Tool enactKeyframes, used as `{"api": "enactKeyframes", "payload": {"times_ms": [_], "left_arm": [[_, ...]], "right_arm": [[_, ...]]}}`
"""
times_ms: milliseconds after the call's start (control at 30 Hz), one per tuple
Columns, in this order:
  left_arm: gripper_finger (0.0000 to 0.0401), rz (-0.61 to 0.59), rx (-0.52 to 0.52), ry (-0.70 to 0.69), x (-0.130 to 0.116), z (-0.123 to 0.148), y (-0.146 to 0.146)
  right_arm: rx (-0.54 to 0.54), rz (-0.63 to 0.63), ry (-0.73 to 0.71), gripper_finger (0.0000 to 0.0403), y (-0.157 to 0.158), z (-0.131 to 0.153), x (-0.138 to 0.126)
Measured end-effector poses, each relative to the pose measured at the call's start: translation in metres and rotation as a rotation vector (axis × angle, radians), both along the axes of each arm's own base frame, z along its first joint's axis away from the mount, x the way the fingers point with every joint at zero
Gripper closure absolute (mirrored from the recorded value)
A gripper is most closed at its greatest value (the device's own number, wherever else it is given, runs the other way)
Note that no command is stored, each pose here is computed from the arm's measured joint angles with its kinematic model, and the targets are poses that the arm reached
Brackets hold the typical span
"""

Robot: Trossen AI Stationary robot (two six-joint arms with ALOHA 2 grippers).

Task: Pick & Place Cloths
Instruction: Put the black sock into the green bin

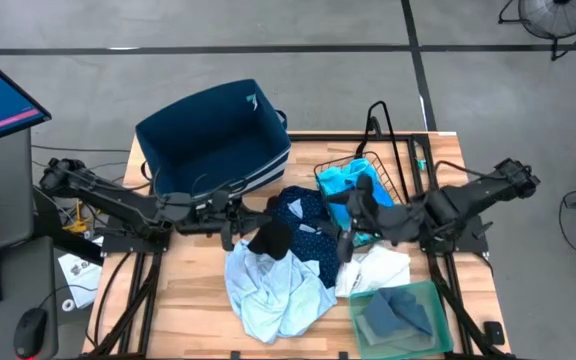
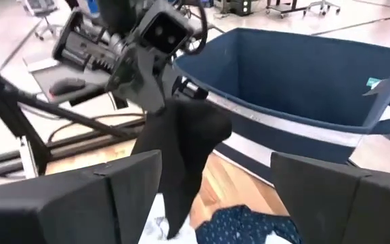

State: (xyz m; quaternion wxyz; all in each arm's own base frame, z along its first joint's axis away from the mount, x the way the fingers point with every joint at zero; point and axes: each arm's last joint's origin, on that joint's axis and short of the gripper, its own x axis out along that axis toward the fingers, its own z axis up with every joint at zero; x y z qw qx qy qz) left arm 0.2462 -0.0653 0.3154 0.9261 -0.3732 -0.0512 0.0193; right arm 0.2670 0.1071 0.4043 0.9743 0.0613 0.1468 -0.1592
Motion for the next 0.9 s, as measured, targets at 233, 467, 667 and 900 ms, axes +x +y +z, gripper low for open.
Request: {"api": "enactKeyframes", "payload": {"times_ms": [233,467,667,900], "left_arm": [[0.0401,0.078,0.017,-0.017,0.000,0.002,0.004],[0.0401,0.078,0.013,-0.045,0.003,0.004,0.012],[0.0401,0.045,0.012,-0.054,0.003,0.005,0.012],[0.0401,0.039,0.010,-0.061,0.003,0.006,0.011]], "right_arm": [[0.015,0.028,-0.002,0.0132,-0.005,-0.010,0.026],[-0.038,0.092,0.044,0.0132,0.001,-0.031,0.052],[-0.046,0.074,0.061,0.0132,-0.004,-0.037,0.059],[-0.011,0.111,0.041,0.0132,-0.011,-0.034,0.063]]}}
